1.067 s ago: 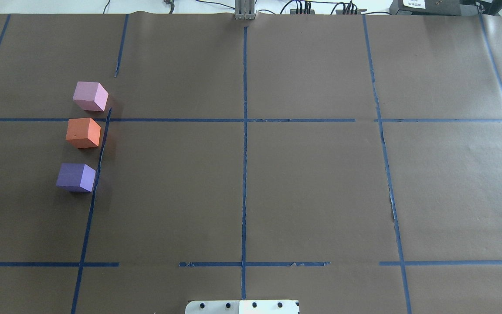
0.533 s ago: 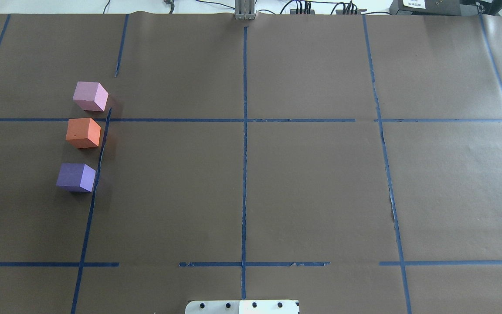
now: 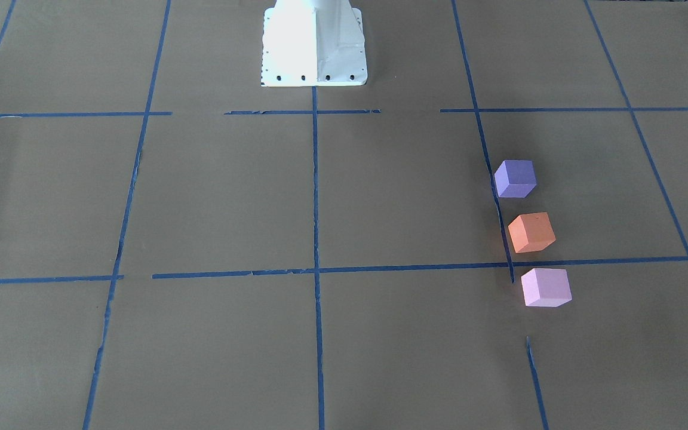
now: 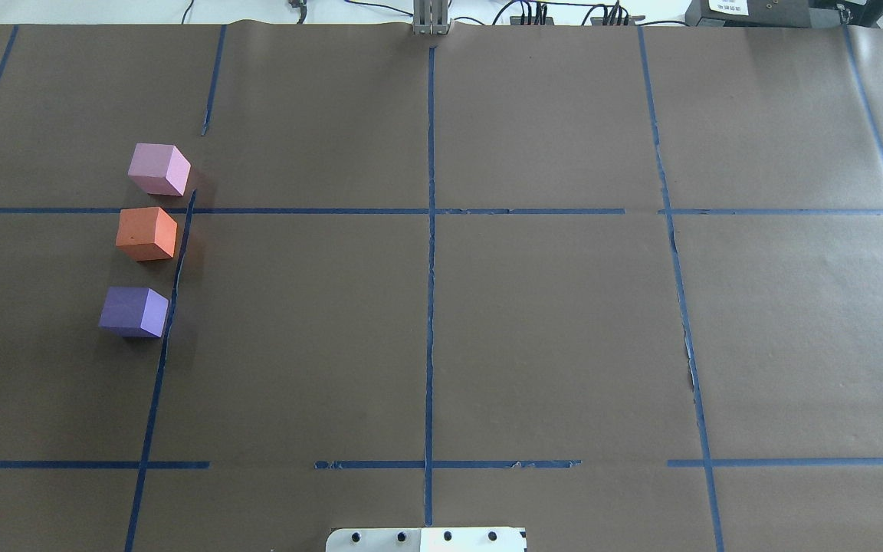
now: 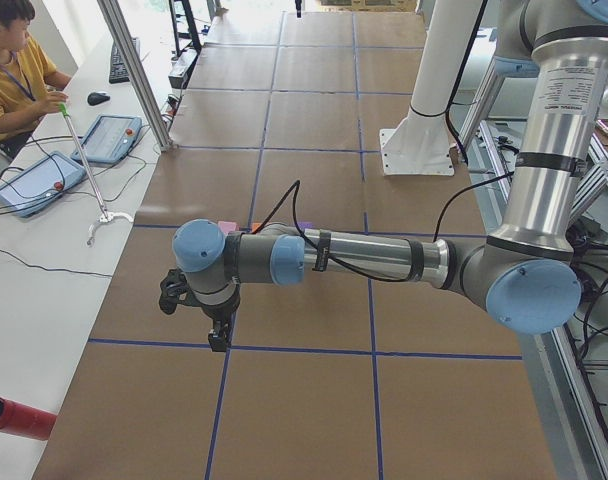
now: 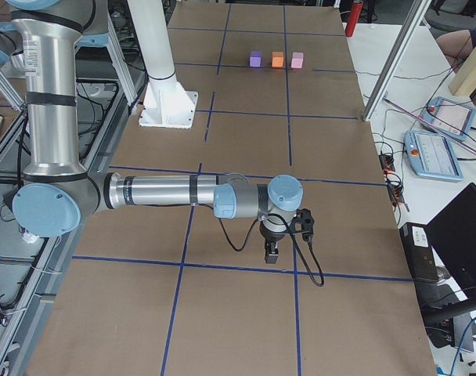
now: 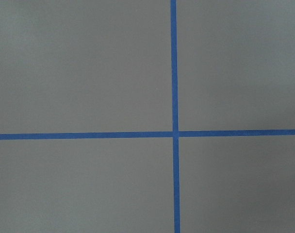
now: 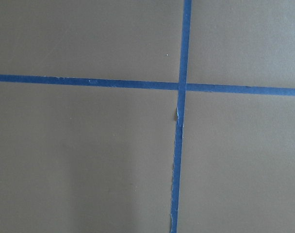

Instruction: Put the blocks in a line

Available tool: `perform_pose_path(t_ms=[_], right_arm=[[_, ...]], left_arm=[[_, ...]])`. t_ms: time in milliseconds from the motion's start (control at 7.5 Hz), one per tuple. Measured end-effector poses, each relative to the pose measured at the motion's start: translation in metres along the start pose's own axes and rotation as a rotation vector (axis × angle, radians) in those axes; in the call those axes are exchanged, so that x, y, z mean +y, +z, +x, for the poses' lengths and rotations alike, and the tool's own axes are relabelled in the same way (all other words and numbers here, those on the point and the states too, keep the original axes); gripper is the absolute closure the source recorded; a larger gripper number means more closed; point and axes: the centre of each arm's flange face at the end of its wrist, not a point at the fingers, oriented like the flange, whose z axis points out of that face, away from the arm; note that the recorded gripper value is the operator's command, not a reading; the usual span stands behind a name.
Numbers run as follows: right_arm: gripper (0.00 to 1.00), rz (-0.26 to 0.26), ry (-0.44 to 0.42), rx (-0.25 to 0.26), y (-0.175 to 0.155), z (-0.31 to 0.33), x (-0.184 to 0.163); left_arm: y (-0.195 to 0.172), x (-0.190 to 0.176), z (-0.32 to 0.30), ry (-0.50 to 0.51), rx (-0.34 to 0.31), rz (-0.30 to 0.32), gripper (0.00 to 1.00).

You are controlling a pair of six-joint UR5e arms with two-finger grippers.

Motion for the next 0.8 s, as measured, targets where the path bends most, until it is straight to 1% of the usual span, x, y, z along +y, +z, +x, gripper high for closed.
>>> perform_pose_path(t_ms=[800], right_arm=[[0.00, 0.000, 0.000, 0.000, 0.0000, 0.0000, 0.0000]], left_arm=[[-0.0018, -0.0020, 0.0015, 0.002, -0.002, 0.004, 0.01]])
